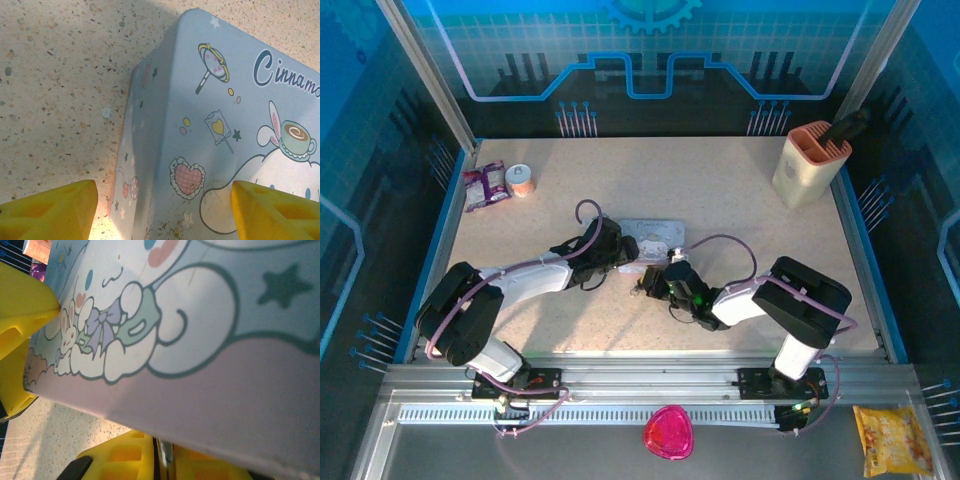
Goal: Unlock a padlock with a key
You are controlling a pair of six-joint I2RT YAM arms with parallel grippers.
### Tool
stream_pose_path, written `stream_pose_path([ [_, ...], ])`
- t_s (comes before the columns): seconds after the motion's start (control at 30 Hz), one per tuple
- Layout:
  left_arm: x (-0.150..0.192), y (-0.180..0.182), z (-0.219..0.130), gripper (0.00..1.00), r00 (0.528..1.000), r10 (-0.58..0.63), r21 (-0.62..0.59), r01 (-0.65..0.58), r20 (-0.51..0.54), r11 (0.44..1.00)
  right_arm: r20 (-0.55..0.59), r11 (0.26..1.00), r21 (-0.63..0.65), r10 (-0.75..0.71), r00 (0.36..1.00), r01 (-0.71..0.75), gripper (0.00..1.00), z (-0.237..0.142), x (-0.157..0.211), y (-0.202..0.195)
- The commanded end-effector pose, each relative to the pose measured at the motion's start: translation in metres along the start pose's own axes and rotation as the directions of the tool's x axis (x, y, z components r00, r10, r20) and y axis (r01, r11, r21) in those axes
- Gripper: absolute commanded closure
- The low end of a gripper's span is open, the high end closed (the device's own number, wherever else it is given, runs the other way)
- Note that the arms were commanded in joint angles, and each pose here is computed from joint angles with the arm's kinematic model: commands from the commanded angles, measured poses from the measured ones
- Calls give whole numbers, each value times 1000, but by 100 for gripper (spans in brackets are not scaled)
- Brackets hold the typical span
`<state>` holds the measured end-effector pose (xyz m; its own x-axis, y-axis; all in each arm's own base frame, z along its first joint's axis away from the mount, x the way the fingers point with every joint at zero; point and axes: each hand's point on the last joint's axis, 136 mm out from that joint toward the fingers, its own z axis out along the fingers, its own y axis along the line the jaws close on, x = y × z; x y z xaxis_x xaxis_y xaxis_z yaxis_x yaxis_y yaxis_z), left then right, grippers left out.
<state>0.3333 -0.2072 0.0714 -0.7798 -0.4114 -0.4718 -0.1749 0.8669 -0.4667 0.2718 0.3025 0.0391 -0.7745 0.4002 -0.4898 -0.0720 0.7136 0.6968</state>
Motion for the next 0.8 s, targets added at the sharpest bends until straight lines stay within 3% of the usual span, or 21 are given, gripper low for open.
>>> stream_pose_path([
  [0.0, 18, 37, 1, 30, 998, -11, -136, 3, -57, 991, -34, 999, 30, 42, 999, -41, 93, -8, 9, -17],
  [0.47, 24, 41, 3, 30, 997, -23, -137, 13, -67, 990, 8, 998, 0, 70, 998, -70, 99, -15, -8, -16],
  [0.77, 25, 42, 6, 30, 997, -17, -144, 7, -69, 990, 25, 998, 32, 60, 998, -61, 94, -27, -11, -28],
])
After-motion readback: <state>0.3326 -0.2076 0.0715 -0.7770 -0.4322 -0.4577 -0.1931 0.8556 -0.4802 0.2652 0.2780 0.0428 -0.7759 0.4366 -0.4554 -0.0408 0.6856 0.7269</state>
